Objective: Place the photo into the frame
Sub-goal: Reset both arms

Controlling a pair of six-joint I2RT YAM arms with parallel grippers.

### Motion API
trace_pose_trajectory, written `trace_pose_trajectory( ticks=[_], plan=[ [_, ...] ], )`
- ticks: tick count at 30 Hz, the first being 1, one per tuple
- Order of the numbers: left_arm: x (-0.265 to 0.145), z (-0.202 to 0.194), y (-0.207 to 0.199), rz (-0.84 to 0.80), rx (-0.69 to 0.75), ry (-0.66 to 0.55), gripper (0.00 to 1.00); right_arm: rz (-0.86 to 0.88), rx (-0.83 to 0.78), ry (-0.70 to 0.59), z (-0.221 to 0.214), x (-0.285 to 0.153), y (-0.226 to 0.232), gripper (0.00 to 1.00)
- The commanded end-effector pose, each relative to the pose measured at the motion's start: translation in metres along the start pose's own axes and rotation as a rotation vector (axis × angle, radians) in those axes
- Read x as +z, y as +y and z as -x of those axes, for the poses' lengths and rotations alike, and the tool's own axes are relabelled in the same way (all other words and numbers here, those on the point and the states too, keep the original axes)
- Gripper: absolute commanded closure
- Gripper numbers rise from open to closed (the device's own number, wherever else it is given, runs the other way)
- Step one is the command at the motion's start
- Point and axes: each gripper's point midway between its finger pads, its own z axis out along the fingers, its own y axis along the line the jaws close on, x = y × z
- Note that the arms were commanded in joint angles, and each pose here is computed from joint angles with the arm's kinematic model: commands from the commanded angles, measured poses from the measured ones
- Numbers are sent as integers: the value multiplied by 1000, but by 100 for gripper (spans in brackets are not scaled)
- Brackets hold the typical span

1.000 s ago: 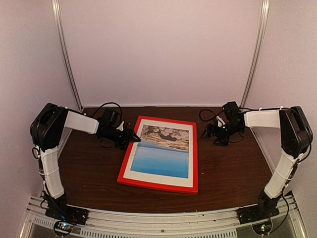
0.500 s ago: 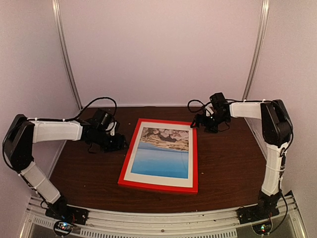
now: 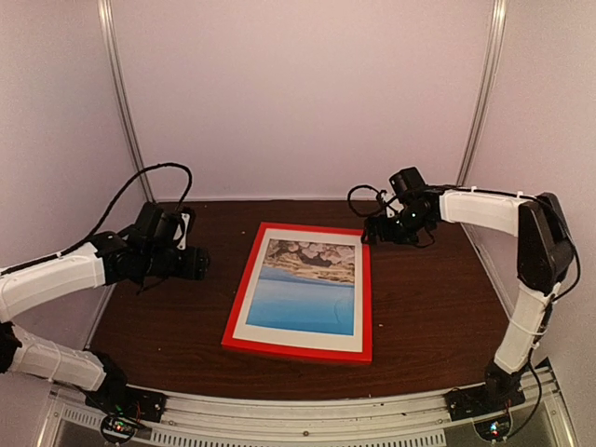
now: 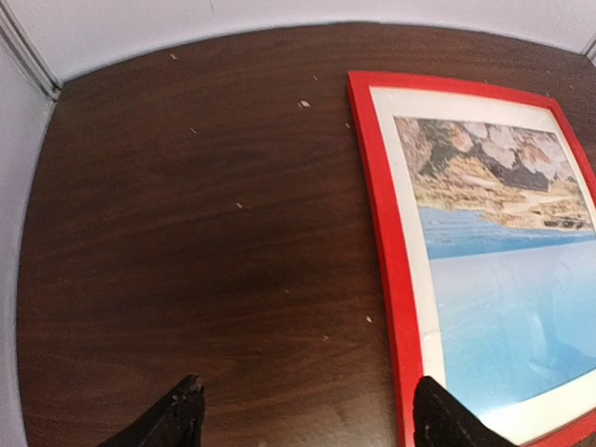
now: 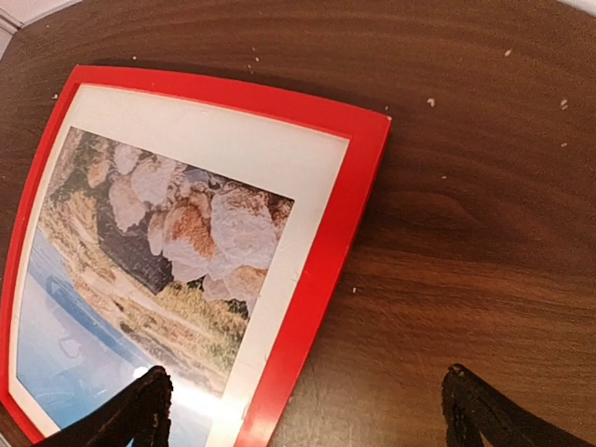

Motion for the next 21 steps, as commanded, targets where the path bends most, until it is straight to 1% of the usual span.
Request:
trace_pose_trajectory(
  ticks=[1,4,7,9,11,15,18,21],
  plan=[
    [-30,37,33,178,72,-146,19,-207,-125,-71,0,-48,-14,0],
    [-44,48,40,209,62,-205,13,-272,-184,-86,-9,-71,-13,0],
    [-52,57,42,213,57,-255,3,-284,-206,-129,-14,-95,-10,0],
    [-52,58,44,223,54,-263,2,-283,-203,-150,-17,-110,-11,0],
    [-52,58,47,235,48,-240,2,-279,-203,-187,-19,-126,-12,0],
    [-57,60,48,241,74,-205,2,-271,-207,-309,-24,-159,-16,0],
    [-66,65,47,217,77,-233,2,-264,-201,-390,-28,-177,-20,0],
    [-69,65,50,195,50,-274,2,-281,-186,-422,-33,-187,-26,0]
  ],
)
